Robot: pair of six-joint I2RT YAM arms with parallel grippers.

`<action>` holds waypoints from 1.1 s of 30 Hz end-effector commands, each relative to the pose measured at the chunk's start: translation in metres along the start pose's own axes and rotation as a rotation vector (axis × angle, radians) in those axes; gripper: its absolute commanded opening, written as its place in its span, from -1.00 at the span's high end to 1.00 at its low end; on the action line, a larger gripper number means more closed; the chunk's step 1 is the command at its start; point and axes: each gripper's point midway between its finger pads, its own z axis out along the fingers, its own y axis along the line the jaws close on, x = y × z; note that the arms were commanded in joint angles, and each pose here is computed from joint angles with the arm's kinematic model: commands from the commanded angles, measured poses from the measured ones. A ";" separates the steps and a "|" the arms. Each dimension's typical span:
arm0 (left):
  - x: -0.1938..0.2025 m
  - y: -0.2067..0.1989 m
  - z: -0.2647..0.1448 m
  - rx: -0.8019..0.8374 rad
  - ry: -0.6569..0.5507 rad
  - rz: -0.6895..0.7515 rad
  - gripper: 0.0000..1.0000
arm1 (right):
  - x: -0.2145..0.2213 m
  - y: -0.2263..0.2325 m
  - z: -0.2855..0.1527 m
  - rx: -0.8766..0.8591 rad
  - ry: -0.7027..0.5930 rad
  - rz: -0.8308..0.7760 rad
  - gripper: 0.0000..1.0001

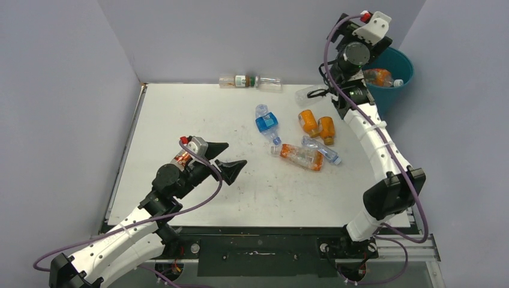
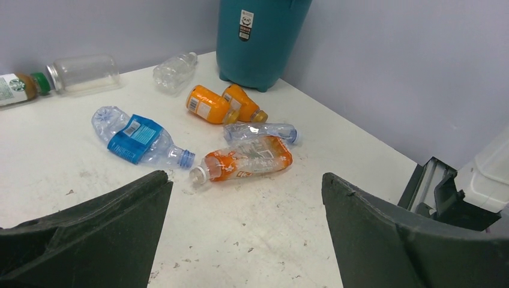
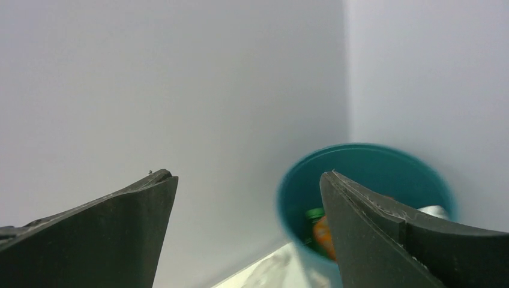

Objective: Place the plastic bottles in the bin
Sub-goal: Place the plastic bottle in the trash bin, then pick up the plastic bottle at the center of the board.

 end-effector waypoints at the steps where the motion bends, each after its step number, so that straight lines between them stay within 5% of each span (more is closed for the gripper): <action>1: -0.016 0.004 0.003 -0.039 -0.037 -0.017 -0.92 | -0.011 0.075 -0.072 -0.369 0.080 0.091 -0.87; 7: -0.021 0.027 0.000 -0.193 -0.011 -0.047 -0.92 | 0.084 0.124 -0.197 -0.677 0.391 0.040 -0.88; 13: -0.017 0.030 -0.002 -0.218 0.045 0.011 -0.93 | 0.194 0.080 -0.276 -0.706 0.670 -0.071 -0.87; 22: -0.013 0.029 -0.001 -0.214 0.078 0.025 -0.92 | 0.321 0.016 -0.300 -0.771 1.026 -0.124 -0.87; 33: -0.007 0.021 -0.002 -0.191 0.093 0.068 -0.92 | 0.382 0.060 -0.281 -0.814 1.039 -0.224 -0.83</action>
